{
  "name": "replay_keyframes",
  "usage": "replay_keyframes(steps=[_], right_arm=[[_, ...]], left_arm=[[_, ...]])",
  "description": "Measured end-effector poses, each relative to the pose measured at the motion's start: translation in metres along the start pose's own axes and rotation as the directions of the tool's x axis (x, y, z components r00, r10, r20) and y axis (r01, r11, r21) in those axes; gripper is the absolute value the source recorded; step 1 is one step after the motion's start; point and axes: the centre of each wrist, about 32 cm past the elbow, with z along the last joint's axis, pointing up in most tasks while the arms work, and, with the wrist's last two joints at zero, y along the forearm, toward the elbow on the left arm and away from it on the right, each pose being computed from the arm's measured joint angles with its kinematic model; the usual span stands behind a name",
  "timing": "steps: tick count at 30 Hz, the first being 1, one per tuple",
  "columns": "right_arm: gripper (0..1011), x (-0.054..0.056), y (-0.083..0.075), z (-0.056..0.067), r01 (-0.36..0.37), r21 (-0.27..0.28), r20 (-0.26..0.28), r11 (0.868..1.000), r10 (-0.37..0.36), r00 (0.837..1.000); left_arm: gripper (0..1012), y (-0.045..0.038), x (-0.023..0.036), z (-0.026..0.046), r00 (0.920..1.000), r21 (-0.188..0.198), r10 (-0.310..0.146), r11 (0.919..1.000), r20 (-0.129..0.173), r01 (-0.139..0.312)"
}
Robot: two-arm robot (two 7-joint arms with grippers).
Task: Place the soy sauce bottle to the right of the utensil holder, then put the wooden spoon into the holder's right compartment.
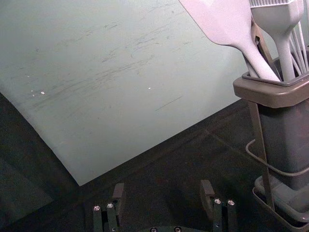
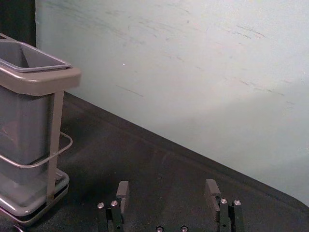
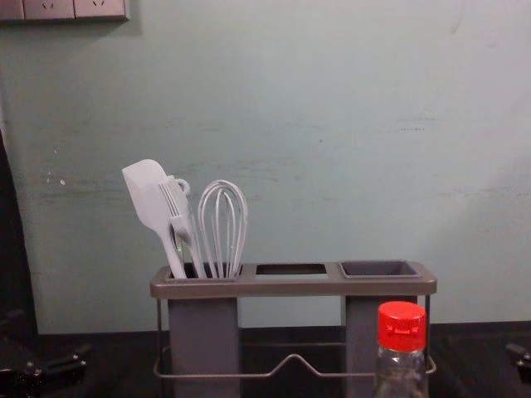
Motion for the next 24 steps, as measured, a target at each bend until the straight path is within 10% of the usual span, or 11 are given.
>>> replay_keyframes(steps=[24], right_arm=[[1002, 0.0, 0.0, 0.0, 0.0, 0.0, 0.0, 1.0, 0.0, 1.0]], left_arm=[[1012, 0.0, 0.0, 0.0, 1.0, 0.0, 0.0, 1.0, 0.0, 0.0]])
